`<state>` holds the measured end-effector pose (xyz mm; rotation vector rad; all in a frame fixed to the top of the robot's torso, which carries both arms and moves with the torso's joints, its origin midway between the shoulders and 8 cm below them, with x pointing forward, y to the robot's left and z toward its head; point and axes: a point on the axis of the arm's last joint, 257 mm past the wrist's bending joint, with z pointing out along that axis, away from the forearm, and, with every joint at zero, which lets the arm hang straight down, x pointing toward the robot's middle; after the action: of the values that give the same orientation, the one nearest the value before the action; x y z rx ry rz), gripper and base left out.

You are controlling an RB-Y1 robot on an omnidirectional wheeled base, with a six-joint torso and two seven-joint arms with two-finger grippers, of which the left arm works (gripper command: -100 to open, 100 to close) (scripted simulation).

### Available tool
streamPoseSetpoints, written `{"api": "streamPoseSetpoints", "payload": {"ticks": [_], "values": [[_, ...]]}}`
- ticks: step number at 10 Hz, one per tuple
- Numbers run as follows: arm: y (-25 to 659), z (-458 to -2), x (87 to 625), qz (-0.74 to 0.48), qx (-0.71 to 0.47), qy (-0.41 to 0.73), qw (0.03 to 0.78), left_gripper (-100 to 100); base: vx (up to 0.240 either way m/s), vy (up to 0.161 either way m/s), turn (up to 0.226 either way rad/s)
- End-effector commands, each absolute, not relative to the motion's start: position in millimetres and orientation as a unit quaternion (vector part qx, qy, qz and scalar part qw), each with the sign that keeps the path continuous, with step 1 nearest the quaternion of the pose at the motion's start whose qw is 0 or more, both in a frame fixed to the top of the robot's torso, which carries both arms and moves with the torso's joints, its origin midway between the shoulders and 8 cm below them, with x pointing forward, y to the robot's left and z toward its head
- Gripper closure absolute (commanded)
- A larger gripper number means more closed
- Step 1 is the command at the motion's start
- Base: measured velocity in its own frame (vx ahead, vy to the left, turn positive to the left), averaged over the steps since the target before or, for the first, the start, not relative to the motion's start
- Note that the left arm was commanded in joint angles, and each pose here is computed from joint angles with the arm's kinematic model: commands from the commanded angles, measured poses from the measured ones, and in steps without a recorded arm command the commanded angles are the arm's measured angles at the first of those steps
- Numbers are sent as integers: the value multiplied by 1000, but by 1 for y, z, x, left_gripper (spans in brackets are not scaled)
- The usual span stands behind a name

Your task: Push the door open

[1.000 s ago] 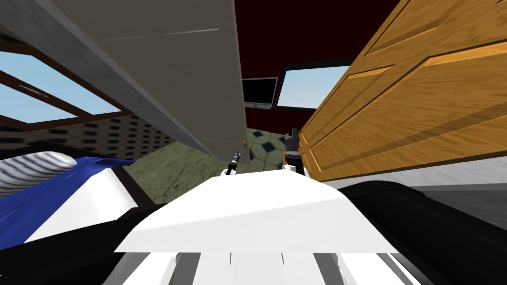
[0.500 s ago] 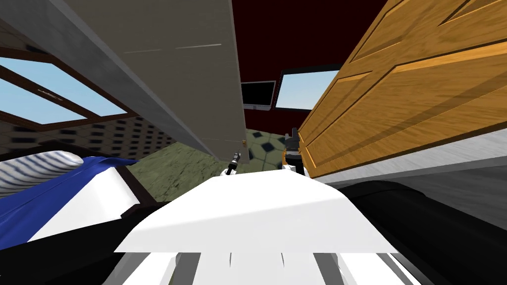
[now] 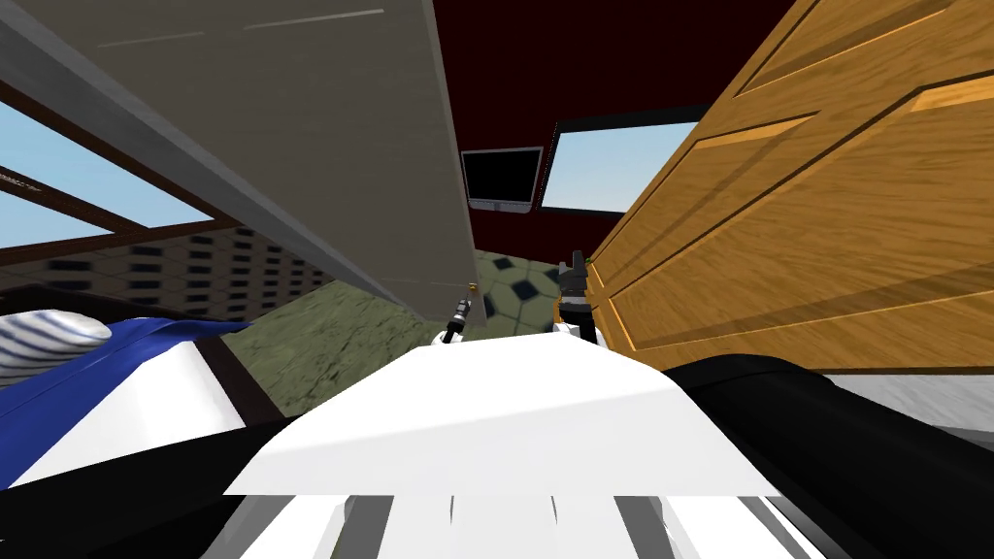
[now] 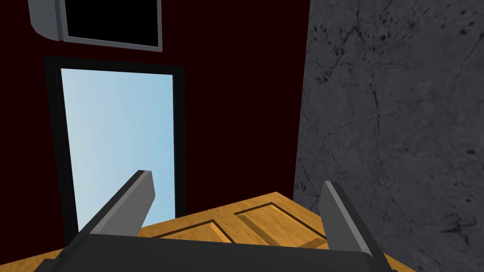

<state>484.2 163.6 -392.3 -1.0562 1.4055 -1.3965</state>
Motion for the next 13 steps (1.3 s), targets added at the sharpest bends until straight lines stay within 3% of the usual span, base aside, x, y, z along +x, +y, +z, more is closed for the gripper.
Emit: {"api": "streamPoseSetpoints", "payload": {"ticks": [1,5,6,13], "values": [[164,-392,484,-561,-425,562,435,-100,177,-34,-25],[162,-392,483,-562,-427,559,436,-100,167,-34,-16],[162,-392,483,-562,-427,559,436,100,-17,-7,5],[176,-394,484,-552,-434,556,444,100,23,-16,9]]}}
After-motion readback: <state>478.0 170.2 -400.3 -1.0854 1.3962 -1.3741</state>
